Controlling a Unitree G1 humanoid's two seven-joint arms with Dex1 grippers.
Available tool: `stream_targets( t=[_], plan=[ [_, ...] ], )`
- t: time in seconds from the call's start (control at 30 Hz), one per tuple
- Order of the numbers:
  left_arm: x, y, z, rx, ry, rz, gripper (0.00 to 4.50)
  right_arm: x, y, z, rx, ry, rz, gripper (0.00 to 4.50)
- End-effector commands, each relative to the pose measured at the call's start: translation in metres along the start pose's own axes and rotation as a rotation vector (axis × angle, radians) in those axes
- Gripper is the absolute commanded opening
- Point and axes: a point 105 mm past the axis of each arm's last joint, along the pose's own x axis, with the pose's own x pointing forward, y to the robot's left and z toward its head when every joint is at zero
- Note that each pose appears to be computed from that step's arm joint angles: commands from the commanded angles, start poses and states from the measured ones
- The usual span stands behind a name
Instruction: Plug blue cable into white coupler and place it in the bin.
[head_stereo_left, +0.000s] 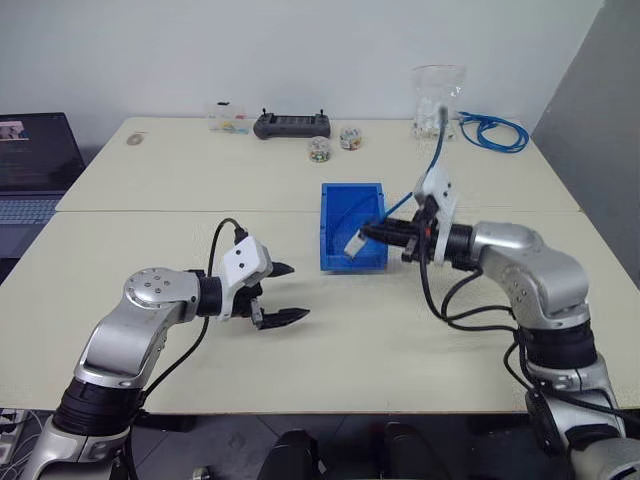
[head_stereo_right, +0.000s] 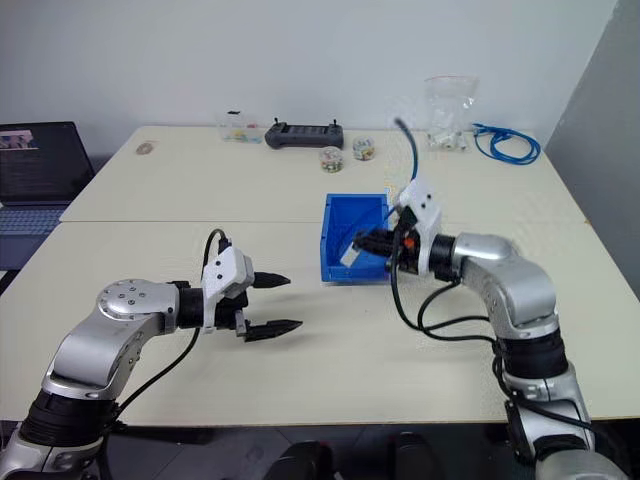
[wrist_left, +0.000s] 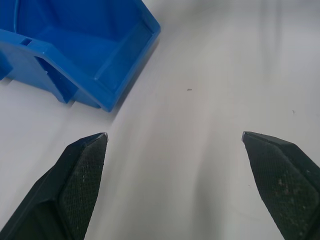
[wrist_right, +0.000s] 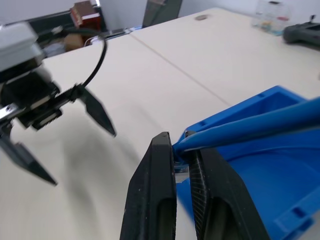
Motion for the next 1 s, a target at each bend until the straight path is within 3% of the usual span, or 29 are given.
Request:
stream_targets(
  t=[0.03,0.13,0.2,0.27,0.4,0.5,0.7,1.0],
  plan=[
    [0.002,0.003,0.016,0.077,-0.032,0.014,4.5,0.011,-0.02,0.013,0.037,0.014,-0.018,0.09],
    [0.005,0.003,0.017,0.092,-0.037,0.007,4.5,0.022,-0.028,0.007,0.07,0.115,0.028,0.09],
    [0.007,0.002,0.018,0.102,-0.037,-0.004,4.5,0.027,-0.038,0.001,0.047,0.191,0.03,0.79],
    [0.009,0.001,0.019,0.106,-0.042,-0.01,4.5,0.032,-0.048,0.002,0.013,0.239,0.025,1.07],
    [0.011,0.003,0.021,0.113,-0.051,-0.007,4.5,0.039,-0.059,0.01,-0.092,0.289,0.025,2.14],
    [0.012,0.003,0.022,0.113,-0.056,-0.004,4.5,0.043,-0.061,0.018,-0.179,0.3,0.038,2.8],
    [0.006,0.012,0.02,0.07,-0.077,0.049,4.5,0.036,-0.068,0.04,-0.174,0.198,0.003,4.32],
    [-0.03,0.057,0.011,-0.039,-0.095,0.324,4.5,-0.029,-0.049,0.039,-0.185,0.062,0.015,4.47]
  ],
)
